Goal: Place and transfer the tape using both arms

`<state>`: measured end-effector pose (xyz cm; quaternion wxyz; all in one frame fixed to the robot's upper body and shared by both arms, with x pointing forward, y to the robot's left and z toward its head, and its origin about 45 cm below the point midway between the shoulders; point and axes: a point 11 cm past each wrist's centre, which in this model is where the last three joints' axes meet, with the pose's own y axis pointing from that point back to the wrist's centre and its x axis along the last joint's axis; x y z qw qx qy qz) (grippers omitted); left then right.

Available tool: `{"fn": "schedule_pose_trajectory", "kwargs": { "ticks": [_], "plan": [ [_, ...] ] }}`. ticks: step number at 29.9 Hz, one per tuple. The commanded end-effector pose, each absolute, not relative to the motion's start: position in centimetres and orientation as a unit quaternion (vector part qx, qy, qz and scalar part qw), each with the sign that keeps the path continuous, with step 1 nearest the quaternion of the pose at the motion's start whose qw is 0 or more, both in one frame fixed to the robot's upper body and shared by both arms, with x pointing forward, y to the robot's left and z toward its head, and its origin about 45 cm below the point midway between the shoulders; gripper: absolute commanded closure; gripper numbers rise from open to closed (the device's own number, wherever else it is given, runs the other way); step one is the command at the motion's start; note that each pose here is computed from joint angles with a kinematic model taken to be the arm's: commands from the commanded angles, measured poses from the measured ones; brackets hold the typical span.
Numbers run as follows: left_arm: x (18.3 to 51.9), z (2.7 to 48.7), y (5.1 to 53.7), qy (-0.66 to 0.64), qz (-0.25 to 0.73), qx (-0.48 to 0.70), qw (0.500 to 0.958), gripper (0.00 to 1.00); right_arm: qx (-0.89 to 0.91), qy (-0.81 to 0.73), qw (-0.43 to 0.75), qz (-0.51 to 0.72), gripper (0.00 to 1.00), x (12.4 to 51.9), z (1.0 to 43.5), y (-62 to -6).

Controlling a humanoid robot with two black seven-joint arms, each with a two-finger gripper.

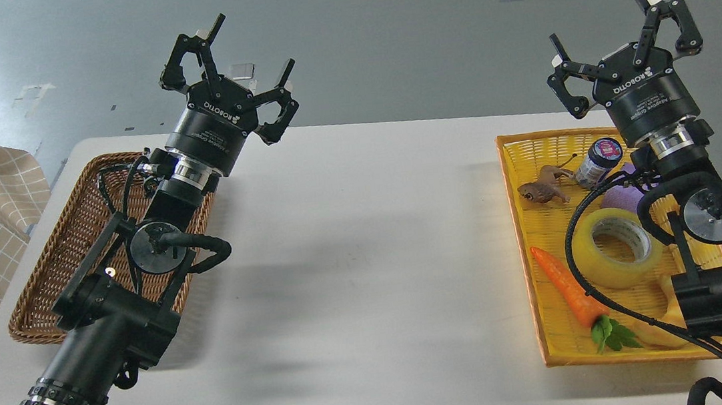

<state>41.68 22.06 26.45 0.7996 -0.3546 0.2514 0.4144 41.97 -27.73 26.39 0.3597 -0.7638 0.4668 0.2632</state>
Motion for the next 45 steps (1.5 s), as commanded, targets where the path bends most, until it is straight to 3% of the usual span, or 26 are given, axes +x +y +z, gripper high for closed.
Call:
{"fn": "schedule_pose_trajectory", "kwargs": {
  "ticks": [1,45],
  "plan": [
    [41.67,26.44,21.95,0.252,0.414,-0.356,0.799,0.02,-0.764,0.467,0.359,0.264,0.00,41.92,26.34,-27.72],
    [41.32,26.37,21.13,0.259,0.404,-0.359,0.800,0.02,-0.767,0.466,0.354,0.264,0.00,41.95,26.32,-27.57]
  ]
}}
